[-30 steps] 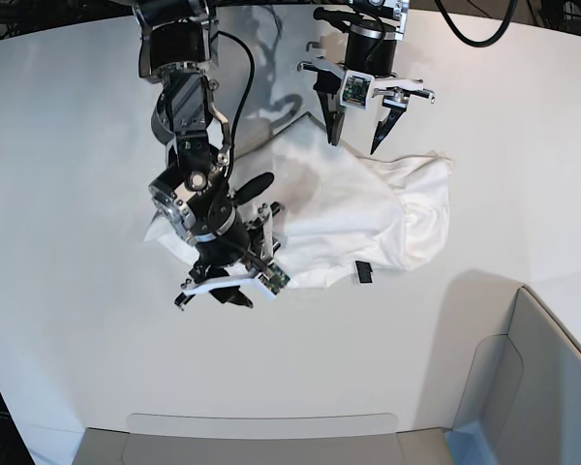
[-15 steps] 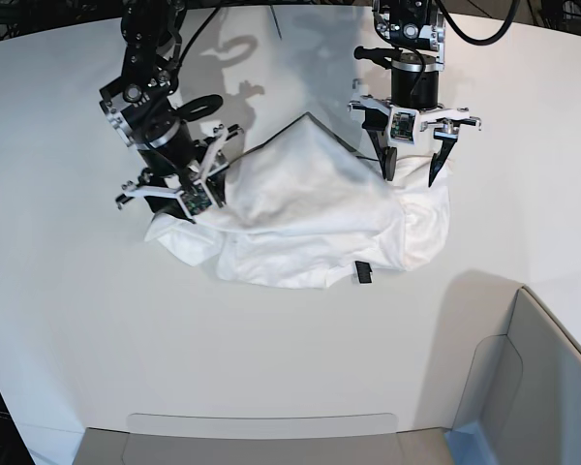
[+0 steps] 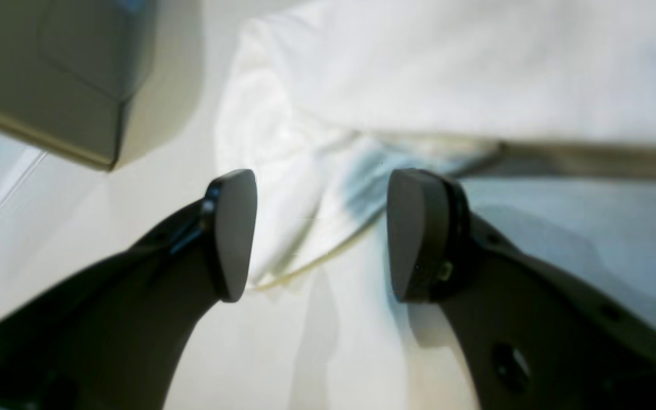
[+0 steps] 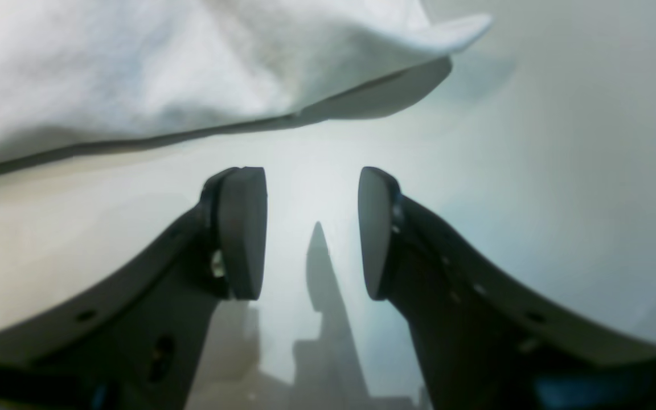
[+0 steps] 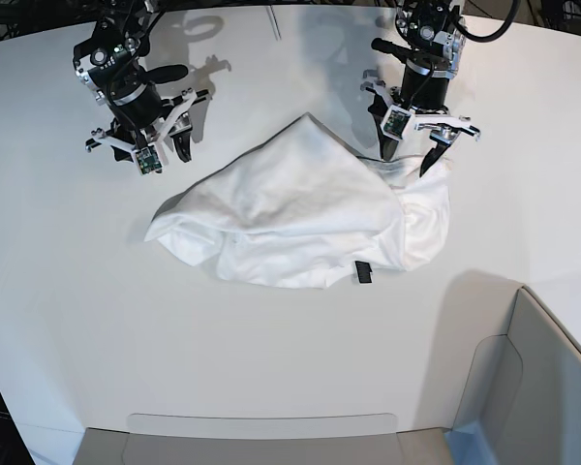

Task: Layout the t-shirt on the table in an organized manner, then fold the t-shirt properly
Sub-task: 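Grasp opposite edges of the shirt with both grippers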

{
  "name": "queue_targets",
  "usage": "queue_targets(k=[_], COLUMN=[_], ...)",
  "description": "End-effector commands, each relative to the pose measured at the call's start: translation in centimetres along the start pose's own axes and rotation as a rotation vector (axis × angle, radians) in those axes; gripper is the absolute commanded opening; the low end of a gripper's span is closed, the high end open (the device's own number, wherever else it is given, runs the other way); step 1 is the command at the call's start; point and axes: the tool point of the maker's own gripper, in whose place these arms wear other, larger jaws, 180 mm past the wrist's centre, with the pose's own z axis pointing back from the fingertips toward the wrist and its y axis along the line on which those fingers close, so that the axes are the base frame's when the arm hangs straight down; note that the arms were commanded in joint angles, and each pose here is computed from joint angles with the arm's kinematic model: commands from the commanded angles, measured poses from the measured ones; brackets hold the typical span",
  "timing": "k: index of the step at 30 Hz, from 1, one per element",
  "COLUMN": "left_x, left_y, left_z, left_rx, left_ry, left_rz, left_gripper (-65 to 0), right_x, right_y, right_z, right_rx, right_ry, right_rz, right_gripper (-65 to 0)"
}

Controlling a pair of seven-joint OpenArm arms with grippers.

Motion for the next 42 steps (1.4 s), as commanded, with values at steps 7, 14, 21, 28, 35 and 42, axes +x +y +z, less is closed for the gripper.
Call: queue_targets(k=[7, 14, 21, 28, 35, 42], left_x=[-0.2, -0.3, -3.5, -3.9, -3.2, 0.8], left_y=[1.1, 0.3, -2.6, -2.7, -3.4, -3.3], left_z=[-2.5, -4.5, -5.2, -5.2, -5.3, -3.6], left_rx=[0.018, 0.002, -0.091, -0.094, -0.095, -0.069], left_ry=[0.020, 0.023, 0.102, 0.113, 0.104, 0.012], left_rz=[-0.055, -0.166, -0.282, -0.283, -0.254, -0.195], left_gripper=[-28.6, -28.7, -34.0, -48.5, -62.6, -64.4], right_x=[0.3, -0.3, -0.4, 0.7, 3.3, 5.6], right_y=[1.6, 2.3, 2.4, 2.2, 1.1, 2.4], right_z=[1.1, 1.5, 1.5, 1.0, -2.9, -5.7], right_rx=[0.068, 0.092, 0.093, 0.094, 0.116, 0.189], right_ry=[-0.068, -0.065, -0.062, -0.089, -0.140, -0.162], right_rz=[-0.094, -0.124, -0.125, -0.119, -0.130, -0.080], right_gripper=[-38.3, -38.3, -38.3, -38.3, -38.3, -38.3])
